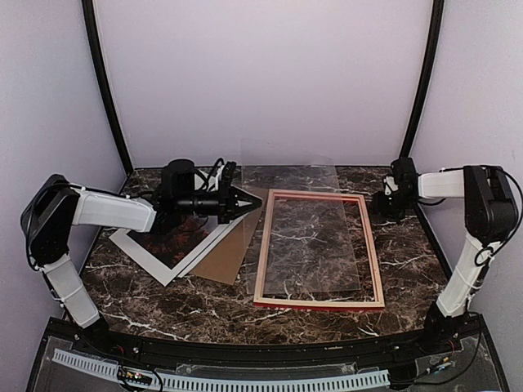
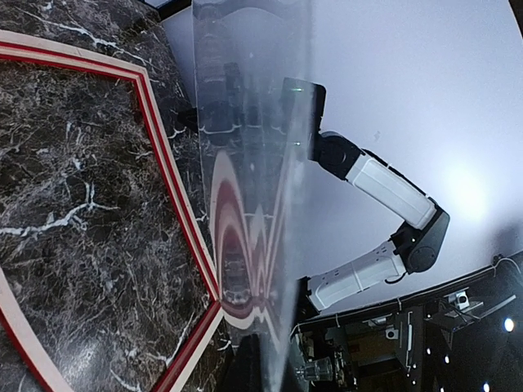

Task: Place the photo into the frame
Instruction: Place the glass panel in the frame body.

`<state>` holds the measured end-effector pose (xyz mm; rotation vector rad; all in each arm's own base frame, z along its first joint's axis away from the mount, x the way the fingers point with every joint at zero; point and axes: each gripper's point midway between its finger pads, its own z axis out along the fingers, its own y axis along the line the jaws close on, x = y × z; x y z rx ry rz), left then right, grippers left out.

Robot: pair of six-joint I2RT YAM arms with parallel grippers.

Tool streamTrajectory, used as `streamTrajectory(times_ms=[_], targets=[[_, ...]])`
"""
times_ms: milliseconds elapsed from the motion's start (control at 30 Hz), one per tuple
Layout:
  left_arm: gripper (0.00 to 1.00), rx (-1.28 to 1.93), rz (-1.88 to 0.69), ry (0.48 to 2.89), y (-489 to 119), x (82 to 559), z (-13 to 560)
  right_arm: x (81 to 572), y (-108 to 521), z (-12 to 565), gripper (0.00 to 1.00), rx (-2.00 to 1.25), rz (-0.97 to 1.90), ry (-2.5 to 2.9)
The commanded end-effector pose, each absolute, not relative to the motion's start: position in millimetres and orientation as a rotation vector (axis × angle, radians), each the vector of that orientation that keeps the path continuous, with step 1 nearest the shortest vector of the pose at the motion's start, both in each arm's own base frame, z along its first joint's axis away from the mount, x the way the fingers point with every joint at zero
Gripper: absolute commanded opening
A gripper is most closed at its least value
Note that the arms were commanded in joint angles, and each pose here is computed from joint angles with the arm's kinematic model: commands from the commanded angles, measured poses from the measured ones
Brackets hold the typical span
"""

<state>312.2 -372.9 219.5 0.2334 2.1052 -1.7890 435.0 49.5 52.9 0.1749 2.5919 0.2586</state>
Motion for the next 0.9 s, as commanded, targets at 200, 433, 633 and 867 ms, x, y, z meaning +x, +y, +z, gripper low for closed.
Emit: streamTrajectory(times_ms=[200, 433, 633, 867], targets=[[0.0, 0.31, -1.981, 1.97, -430, 331, 254, 429, -20, 99, 0.58, 0.405, 0.2, 2.448], [0.0, 0.256, -2.034, 2.057, -460, 345, 212, 430, -20, 87, 0.58, 0.413, 0.212, 2.473], [0.0, 0.18, -1.94, 2.187, -465, 357, 163, 427, -21, 85, 0.58, 0.415, 0.207, 2.476], [0.0, 0.229, -1.824, 2.338, -470, 361, 117, 424, -18, 83, 0.58, 0.401, 0.22, 2.485]])
